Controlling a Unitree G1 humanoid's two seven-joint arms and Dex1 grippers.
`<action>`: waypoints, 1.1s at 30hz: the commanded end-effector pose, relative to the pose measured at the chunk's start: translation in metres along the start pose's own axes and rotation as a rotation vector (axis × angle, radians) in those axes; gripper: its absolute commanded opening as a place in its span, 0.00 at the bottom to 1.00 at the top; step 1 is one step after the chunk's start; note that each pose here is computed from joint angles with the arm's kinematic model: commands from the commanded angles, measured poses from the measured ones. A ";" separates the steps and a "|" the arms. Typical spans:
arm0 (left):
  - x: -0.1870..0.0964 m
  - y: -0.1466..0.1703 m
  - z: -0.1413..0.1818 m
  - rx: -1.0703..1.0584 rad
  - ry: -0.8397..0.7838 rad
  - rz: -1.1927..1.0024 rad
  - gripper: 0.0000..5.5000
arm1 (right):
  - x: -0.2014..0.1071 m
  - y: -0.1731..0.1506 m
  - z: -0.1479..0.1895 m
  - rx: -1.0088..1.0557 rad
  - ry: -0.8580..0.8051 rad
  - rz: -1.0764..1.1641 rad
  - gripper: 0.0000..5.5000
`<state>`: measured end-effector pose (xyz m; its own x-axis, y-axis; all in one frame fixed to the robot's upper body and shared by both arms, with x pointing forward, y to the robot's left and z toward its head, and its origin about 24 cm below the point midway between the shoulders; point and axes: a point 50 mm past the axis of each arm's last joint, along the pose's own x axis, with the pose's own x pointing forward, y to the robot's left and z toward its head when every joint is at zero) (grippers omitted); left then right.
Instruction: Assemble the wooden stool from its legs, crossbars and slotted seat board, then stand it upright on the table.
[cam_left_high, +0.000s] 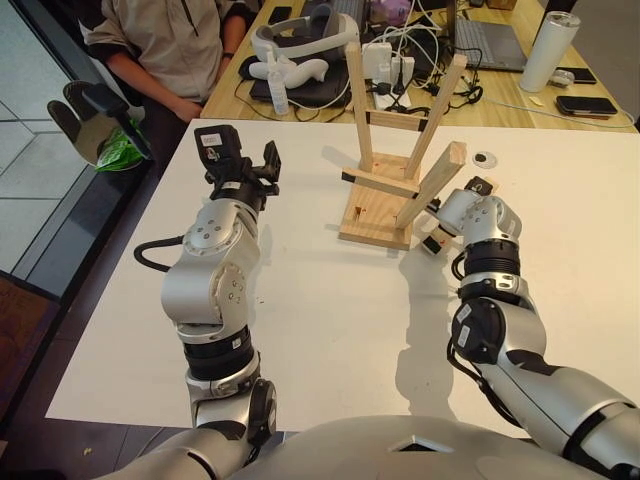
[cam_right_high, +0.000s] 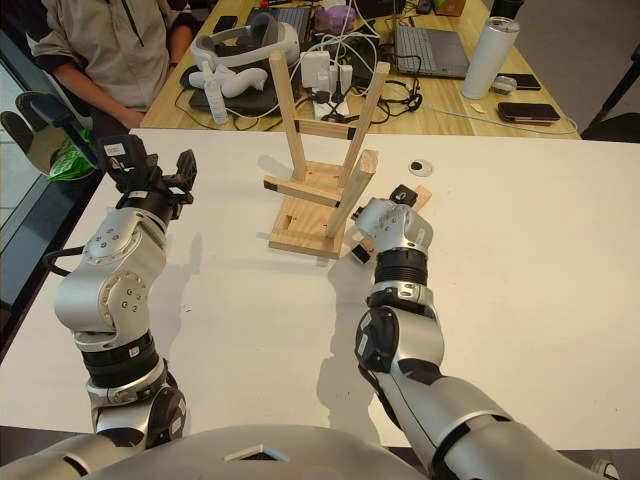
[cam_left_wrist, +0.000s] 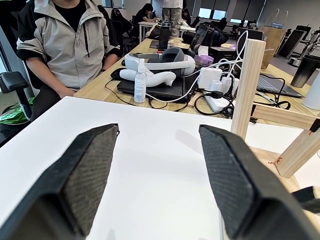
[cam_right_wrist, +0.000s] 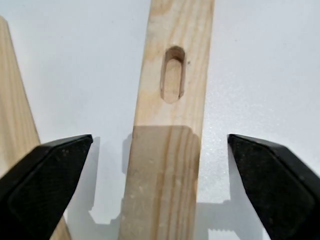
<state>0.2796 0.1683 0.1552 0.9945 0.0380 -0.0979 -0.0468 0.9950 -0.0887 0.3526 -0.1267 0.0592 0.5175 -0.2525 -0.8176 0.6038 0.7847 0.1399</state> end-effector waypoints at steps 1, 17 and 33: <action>0.002 0.000 0.000 0.005 0.005 -0.002 0.54 | -0.010 0.016 -0.009 0.039 0.110 0.036 0.79; 0.003 -0.001 0.002 0.006 0.004 -0.001 0.54 | -0.016 0.012 0.004 0.044 0.058 -0.070 0.38; 0.007 0.003 0.006 0.020 -0.010 0.010 0.54 | -0.122 0.001 0.136 0.151 -1.121 0.567 0.37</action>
<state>0.2837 0.1683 0.1560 0.9941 0.0364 -0.1020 -0.0451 0.9954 -0.0848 0.3772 -0.1723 0.2017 0.9245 -0.3674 0.1015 0.2787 0.8333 0.4774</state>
